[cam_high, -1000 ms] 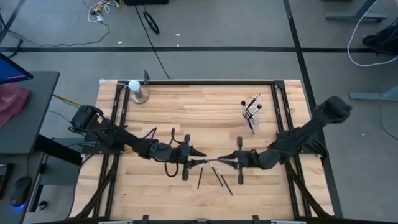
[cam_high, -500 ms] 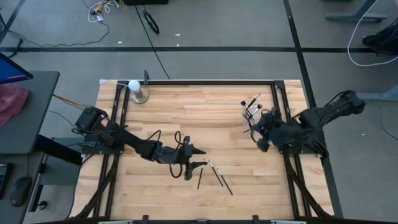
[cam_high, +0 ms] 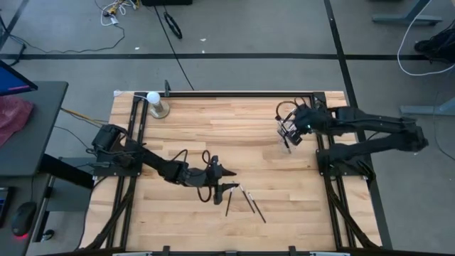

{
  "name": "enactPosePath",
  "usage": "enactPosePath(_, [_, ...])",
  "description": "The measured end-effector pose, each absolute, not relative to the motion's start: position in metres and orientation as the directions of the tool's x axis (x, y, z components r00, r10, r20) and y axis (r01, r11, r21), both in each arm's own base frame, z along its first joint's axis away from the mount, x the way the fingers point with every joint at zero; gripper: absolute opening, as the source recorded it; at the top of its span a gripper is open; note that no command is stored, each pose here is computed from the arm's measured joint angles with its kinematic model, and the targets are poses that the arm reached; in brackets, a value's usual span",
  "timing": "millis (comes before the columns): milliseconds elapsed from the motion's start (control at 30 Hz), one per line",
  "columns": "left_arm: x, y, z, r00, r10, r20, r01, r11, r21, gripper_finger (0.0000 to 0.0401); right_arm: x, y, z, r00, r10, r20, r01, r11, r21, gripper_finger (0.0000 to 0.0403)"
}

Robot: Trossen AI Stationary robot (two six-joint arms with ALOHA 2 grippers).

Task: Sort items
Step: Put the silver eyeshadow brush into the transparent organizer

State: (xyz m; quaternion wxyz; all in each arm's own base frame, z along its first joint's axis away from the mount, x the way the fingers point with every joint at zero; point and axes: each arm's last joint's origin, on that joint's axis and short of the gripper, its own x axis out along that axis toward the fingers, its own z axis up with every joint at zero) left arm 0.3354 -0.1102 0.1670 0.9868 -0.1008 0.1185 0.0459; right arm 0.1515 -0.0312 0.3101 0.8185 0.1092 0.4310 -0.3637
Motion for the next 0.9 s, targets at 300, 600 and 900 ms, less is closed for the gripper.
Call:
enactPosePath(300, [0.335,-0.111,0.166,0.967,0.064,-0.248,-0.113,0.976,-0.186,0.02,0.157,-0.071,0.266,0.41,-0.418,-0.811,0.687,0.726,-0.027,0.0011])
enactPosePath(600, [0.335,-0.111,0.166,0.966,0.064,-0.249,-0.113,0.976,-0.186,0.02,0.145,-0.09,0.237,0.388,-0.344,-0.855,0.731,0.679,0.058,0.0018])
enactPosePath(900, [0.335,-0.111,0.166,0.966,0.064,-0.249,-0.113,0.976,-0.186,0.02,0.139,-0.094,0.229,0.368,-0.328,-0.87,0.74,0.67,0.061,0.009])
